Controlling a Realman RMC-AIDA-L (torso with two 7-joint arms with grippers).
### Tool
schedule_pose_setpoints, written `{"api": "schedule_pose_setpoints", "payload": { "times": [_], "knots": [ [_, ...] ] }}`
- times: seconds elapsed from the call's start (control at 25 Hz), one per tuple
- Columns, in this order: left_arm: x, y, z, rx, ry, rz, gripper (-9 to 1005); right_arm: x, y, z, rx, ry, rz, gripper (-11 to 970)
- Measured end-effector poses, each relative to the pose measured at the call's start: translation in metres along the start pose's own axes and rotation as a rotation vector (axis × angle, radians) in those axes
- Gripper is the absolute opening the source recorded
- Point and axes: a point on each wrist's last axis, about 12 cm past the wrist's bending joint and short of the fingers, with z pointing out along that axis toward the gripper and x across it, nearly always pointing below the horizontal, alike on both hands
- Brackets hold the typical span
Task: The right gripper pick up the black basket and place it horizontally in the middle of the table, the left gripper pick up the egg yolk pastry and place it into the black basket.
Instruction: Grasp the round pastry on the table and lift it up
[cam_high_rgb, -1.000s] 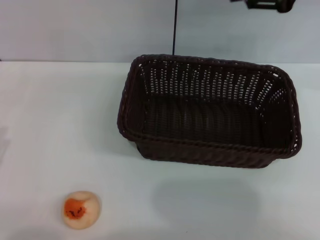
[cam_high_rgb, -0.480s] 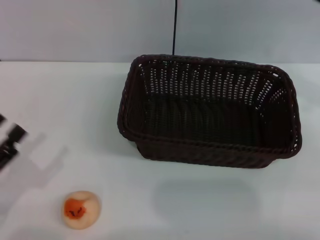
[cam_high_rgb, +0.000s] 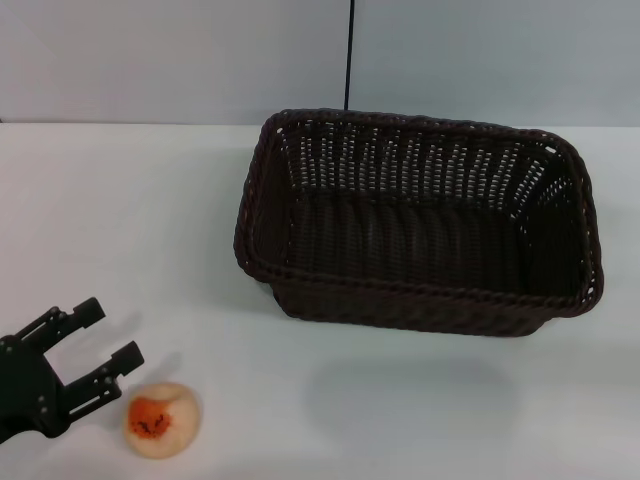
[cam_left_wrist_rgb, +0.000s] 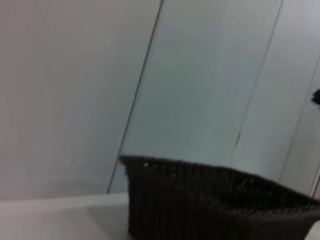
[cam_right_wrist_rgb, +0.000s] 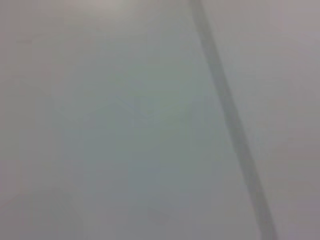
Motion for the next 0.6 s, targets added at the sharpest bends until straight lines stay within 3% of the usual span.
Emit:
{"api": "schedule_pose_setpoints", "payload": {
  "times": [0.32,0.6],
  "knots": [
    [0.013,-0.003,-0.006,-0.009,0.101,0.006,797,-0.004,-0.023,-0.042,0.289,-0.079,-0.056,408],
    [0.02,-0.008,-0.009,0.005,0.135,-0.015,796,-0.002,-0.035,-0.055,0.436,-0.079,-0.073,408]
  ]
}}
